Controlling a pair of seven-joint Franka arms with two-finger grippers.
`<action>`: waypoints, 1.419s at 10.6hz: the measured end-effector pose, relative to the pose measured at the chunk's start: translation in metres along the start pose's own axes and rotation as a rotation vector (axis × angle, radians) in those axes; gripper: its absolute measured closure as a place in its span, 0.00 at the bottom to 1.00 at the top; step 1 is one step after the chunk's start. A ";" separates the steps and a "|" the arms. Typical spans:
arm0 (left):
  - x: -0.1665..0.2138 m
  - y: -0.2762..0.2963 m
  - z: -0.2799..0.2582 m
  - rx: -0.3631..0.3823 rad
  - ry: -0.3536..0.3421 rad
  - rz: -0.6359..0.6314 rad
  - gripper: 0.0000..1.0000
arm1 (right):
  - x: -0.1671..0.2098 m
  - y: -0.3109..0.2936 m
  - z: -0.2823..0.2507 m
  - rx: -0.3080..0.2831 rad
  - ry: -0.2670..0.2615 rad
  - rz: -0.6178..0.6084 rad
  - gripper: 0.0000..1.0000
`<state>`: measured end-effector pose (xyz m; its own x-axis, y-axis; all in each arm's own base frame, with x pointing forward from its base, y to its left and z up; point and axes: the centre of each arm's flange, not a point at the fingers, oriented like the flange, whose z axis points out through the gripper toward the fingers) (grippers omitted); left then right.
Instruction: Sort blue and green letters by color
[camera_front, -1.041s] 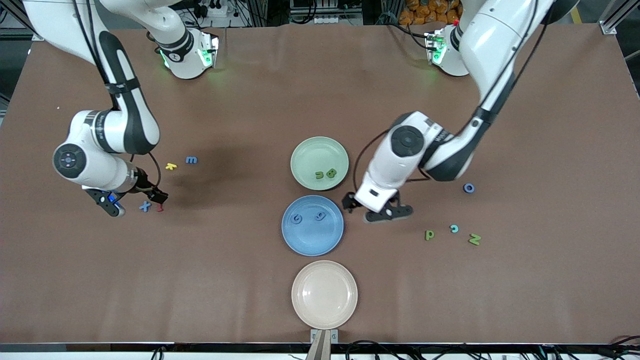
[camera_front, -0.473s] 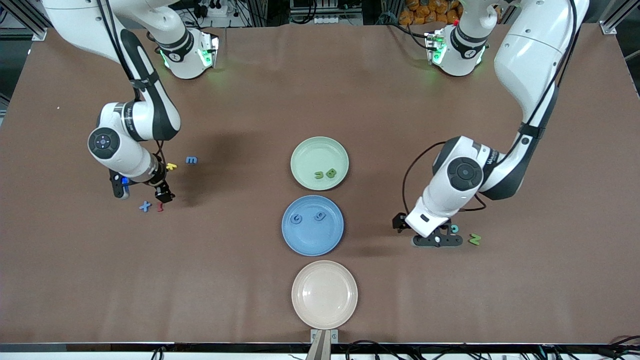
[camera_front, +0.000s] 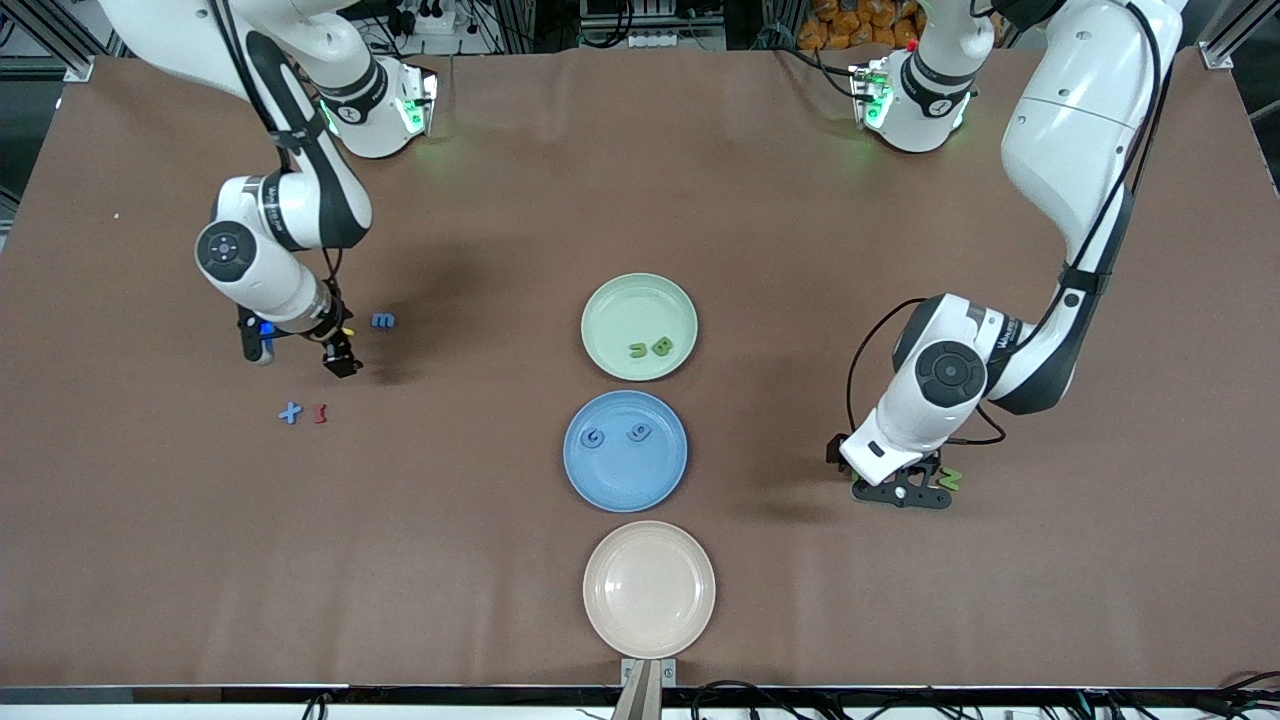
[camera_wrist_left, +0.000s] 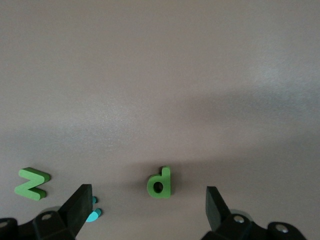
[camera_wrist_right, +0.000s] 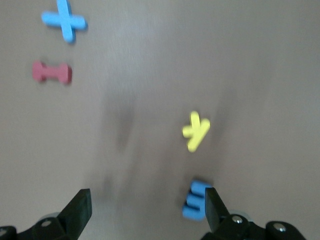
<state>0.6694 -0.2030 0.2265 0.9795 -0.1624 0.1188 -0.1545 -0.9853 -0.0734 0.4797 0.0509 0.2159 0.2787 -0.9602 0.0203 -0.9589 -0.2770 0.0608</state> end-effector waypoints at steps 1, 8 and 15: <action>-0.001 0.001 0.007 -0.001 -0.009 0.001 0.00 | -0.017 0.000 0.000 0.001 -0.006 0.011 0.00; -0.006 0.002 0.030 -0.016 -0.044 -0.014 0.09 | -0.049 0.015 0.013 -0.022 -0.019 0.030 0.00; -0.003 -0.003 0.040 -0.049 -0.063 -0.063 0.20 | -0.037 0.020 0.030 -0.018 -0.015 0.050 0.00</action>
<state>0.6720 -0.1969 0.1869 0.9934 -0.0984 0.0594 -0.0974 -0.9951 -0.0189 0.4487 0.0796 0.1862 0.2292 -0.9733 0.0091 -0.9706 -0.2279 0.0779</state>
